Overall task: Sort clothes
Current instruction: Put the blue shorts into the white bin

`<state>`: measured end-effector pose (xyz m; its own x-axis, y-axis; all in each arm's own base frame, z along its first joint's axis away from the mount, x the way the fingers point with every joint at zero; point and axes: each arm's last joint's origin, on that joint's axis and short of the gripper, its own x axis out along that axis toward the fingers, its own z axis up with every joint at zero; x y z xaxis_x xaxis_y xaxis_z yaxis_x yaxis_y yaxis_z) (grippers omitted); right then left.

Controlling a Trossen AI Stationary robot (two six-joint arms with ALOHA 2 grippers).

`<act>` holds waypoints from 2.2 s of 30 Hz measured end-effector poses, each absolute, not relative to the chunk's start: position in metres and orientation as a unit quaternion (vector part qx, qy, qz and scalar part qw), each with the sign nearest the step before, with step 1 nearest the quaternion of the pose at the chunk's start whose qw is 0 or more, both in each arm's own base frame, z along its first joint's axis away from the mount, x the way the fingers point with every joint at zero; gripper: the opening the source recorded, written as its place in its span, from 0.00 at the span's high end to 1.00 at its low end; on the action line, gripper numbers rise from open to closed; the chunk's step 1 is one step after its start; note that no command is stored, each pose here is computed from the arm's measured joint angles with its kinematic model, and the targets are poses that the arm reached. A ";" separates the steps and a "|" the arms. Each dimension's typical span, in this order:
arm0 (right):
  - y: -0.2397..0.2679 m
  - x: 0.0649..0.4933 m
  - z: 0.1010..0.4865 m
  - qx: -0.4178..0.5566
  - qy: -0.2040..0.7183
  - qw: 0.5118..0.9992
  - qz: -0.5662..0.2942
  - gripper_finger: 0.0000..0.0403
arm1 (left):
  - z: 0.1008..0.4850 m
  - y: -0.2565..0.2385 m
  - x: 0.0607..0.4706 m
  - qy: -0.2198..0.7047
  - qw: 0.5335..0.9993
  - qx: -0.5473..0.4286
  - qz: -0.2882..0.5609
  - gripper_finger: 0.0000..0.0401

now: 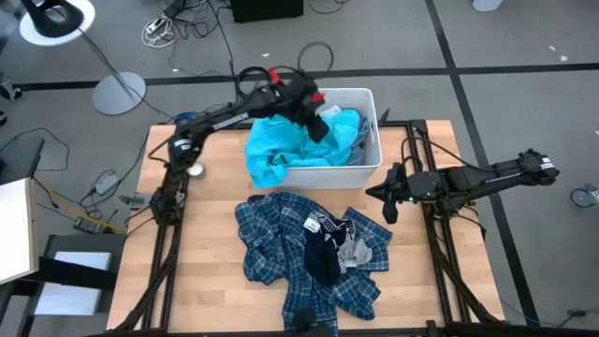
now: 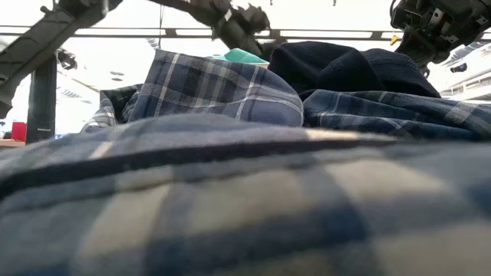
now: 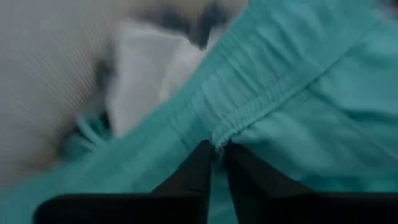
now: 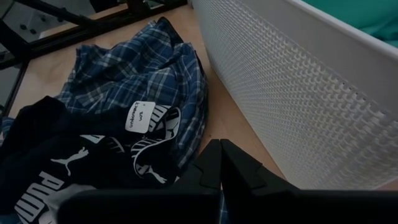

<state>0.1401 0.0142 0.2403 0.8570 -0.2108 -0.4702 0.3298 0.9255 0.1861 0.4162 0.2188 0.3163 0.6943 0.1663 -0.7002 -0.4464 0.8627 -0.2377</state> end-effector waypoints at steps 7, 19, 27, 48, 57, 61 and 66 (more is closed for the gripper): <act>0.014 0.140 0.240 0.131 0.228 0.955 -0.141 0.99 | 0.264 0.219 0.423 0.439 0.847 -0.274 0.123 0.70; 0.014 0.140 0.240 0.129 0.230 0.954 -0.142 1.00 | 0.361 0.204 0.390 0.424 0.865 -0.238 0.122 0.68; 0.014 0.139 0.239 0.128 0.233 0.953 -0.143 0.99 | 0.408 0.173 0.332 0.456 0.844 -0.204 0.195 0.68; 0.014 0.141 0.241 0.117 0.223 0.957 -0.144 0.99 | 0.274 0.170 0.369 0.580 0.799 -0.088 0.130 0.99; 0.012 0.141 0.242 0.119 0.219 0.957 -0.149 0.99 | 0.260 0.200 0.372 0.516 0.824 -0.169 0.164 1.00; 0.011 0.141 0.241 0.117 0.220 0.957 -0.149 0.99 | 0.255 0.204 0.371 0.526 0.818 -0.164 0.163 1.00; 0.011 0.141 0.242 0.115 0.219 0.957 -0.149 0.99 | 0.222 0.206 0.381 0.567 0.792 -0.157 0.165 1.00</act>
